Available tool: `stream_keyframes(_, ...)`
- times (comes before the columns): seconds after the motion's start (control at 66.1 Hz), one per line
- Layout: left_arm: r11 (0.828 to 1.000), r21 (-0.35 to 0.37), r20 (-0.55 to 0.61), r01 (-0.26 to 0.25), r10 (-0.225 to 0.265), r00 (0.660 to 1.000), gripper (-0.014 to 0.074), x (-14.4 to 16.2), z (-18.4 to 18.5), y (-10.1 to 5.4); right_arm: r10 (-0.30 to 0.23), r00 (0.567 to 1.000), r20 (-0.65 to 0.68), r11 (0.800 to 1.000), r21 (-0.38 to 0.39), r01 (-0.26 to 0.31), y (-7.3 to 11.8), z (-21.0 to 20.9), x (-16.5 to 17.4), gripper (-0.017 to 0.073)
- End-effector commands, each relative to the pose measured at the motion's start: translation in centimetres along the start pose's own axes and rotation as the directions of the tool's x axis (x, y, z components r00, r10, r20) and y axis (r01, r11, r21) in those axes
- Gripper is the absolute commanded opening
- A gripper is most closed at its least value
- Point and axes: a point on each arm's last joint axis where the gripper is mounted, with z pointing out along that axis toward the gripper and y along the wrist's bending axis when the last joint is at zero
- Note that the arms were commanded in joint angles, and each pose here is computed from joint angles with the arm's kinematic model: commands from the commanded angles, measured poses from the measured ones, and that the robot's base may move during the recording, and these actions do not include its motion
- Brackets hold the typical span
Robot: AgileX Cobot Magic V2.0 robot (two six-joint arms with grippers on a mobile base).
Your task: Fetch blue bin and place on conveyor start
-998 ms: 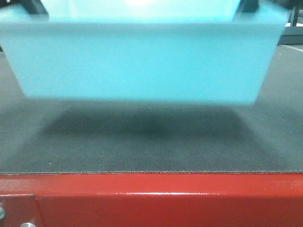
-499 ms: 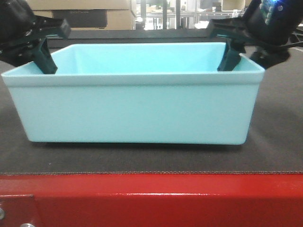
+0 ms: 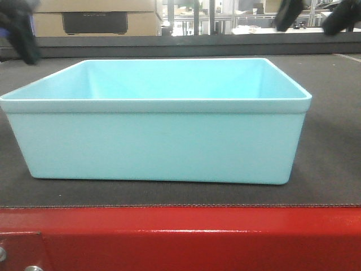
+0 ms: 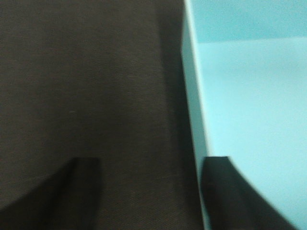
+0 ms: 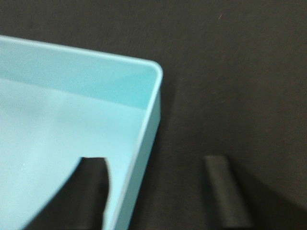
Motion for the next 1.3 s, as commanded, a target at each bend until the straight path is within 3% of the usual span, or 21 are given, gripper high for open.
stream_keyframes(0.0,0.999,-0.031,0.036,0.019,-0.018,0.999,0.0169,0.3,-2.0,1.3,-0.041,0.999,0.034,0.998,0.059,0.039,-1.2,-2.2,0.0,0.0088)
stream_keyframes(0.136,0.995,-0.084,0.081,0.052,-0.046,0.996,-0.011,2.0,-3.9,3.1,-0.064,0.998,0.024,0.989,0.132,0.061,-2.9,-3.2,1.9,-0.0144)
stream_keyframes(0.287,0.991,-0.107,0.133,0.085,-0.07,0.989,-0.0111,4.8,-4.7,4.0,-0.045,0.999,0.018,0.987,0.155,0.041,-4.0,-3.7,5.1,-0.016)
stream_keyframes(0.454,0.991,-0.106,0.23,0.077,-0.051,0.972,-0.0111,8.6,-5.5,3.8,-0.05,0.997,0.06,0.987,0.152,0.041,-4.2,-4.5,9.0,-0.0162)
stream_keyframes(0.529,0.992,-0.099,0.293,0.076,-0.044,0.955,-0.0111,10.3,-6.3,3.6,-0.057,0.993,0.104,0.988,0.149,0.041,-4.3,-5.2,10.7,-0.0162)
stream_keyframes(0.68,0.993,-0.091,0.464,0.075,-0.025,0.885,-0.0111,13.4,-8.6,3.2,-0.083,0.976,0.204,0.988,0.147,0.053,-4.2,-7.2,14.1,-0.0162)
stream_keyframes(0.786,0.993,-0.093,0.561,0.074,-0.009,0.828,-0.0111,15.3,-10.0,3.0,-0.139,0.942,0.305,0.983,0.158,0.094,-4.1,-9.5,15.9,-0.0162)
stream_keyframes(0.877,0.992,-0.097,0.627,0.076,0.002,0.779,-0.0111,16.7,-11.2,2.9,-0.155,0.902,0.402,0.982,0.161,0.097,-3.9,-11.4,16.9,-0.0162)
stream_keyframes(1.013,0.992,-0.1,0.702,0.082,0.012,0.712,-0.0111,18.2,-12.8,2.8,-0.171,0.804,0.569,0.982,0.163,0.094,-3.5,-14.6,18.0,-0.0162)
stream_keyframes(1.164,0.991,-0.1,0.742,0.087,0.016,0.671,-0.0111,18.8,-13.7,2.7,-0.18,0.709,0.682,0.982,0.164,0.091,-3.2,-17.0,18.9,-0.0162)
stream_keyframes(1.285,0.991,-0.1,0.747,0.087,0.017,0.664,-0.0111,18.9,-13.9,2.7,-0.181,0.695,0.696,0.982,0.164,0.091,-3.2,-17.2,19.0,-0.0162)
